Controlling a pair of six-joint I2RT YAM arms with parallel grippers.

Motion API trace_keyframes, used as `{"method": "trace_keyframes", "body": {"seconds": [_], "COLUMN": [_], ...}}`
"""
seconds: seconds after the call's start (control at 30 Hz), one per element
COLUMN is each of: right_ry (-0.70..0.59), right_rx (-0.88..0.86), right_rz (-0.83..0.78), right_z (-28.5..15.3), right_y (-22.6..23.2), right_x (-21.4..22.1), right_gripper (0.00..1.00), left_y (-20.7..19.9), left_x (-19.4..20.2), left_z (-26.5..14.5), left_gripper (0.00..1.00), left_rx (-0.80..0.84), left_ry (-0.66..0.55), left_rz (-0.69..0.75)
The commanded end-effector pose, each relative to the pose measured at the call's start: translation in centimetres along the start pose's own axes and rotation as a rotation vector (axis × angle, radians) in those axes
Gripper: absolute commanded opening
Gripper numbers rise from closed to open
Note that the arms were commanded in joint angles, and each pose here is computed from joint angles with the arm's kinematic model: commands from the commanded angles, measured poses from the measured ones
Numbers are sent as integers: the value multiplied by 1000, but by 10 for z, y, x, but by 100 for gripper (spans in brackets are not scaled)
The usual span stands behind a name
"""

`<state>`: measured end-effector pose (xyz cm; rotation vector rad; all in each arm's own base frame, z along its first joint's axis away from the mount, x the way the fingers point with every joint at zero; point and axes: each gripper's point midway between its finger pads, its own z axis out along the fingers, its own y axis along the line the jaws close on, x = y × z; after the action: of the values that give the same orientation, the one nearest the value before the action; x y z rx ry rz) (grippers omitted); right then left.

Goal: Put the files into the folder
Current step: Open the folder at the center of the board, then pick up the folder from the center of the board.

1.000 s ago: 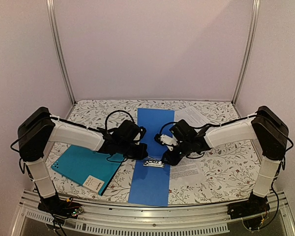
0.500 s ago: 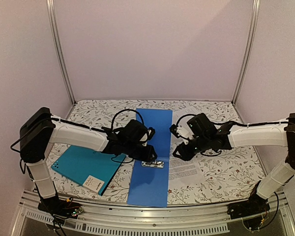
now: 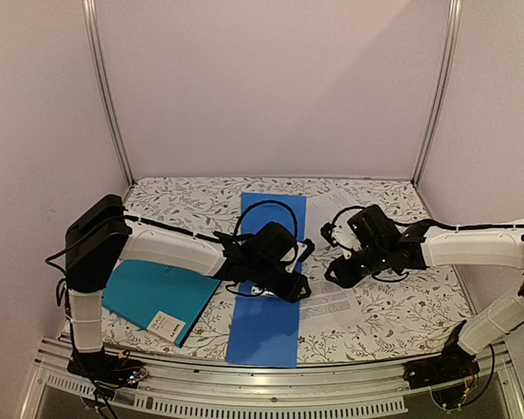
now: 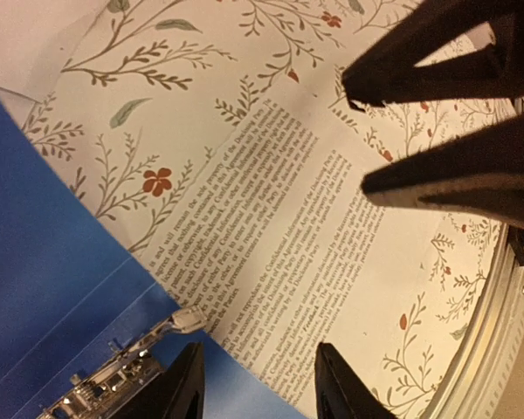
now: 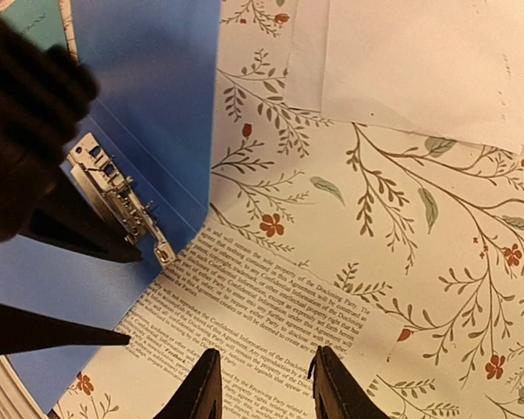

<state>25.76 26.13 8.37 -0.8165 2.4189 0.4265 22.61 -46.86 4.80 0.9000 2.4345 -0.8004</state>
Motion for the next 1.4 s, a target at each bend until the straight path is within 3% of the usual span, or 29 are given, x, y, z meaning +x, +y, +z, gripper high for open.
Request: {"method": "trace_keyframes", "body": {"seconds": [0.0, 0.27, 0.57, 0.7, 1.0, 1.2, 1.37], "right_ry": [41, 149, 341, 392, 389, 407, 402], "right_rx": [112, 197, 102, 64, 25, 15, 15], "right_rz": [105, 284, 462, 505, 542, 530, 520], "right_z": [-5, -8, -2, -4, -6, -6, -7], "right_y": [-31, -56, -35, -26, -19, -18, -18], "right_x": [14, 36, 74, 91, 102, 108, 108], "right_gripper": [37, 43, 56, 56, 55, 54, 53], "left_y": [-15, -17, 55, 89, 141, 150, 154], "left_x": [4, -18, -11, -10, -14, -22, -37], "left_z": [1, -44, -109, -130, -133, -120, -114], "left_gripper": [45, 56, 63, 73, 86, 97, 98], "left_rx": [-1, -58, -317, -358, -336, -128, -36], "left_ry": [31, -71, -131, -163, -143, -143, -150], "left_rz": [138, 187, 121, 54, 26, 15, 83]}}
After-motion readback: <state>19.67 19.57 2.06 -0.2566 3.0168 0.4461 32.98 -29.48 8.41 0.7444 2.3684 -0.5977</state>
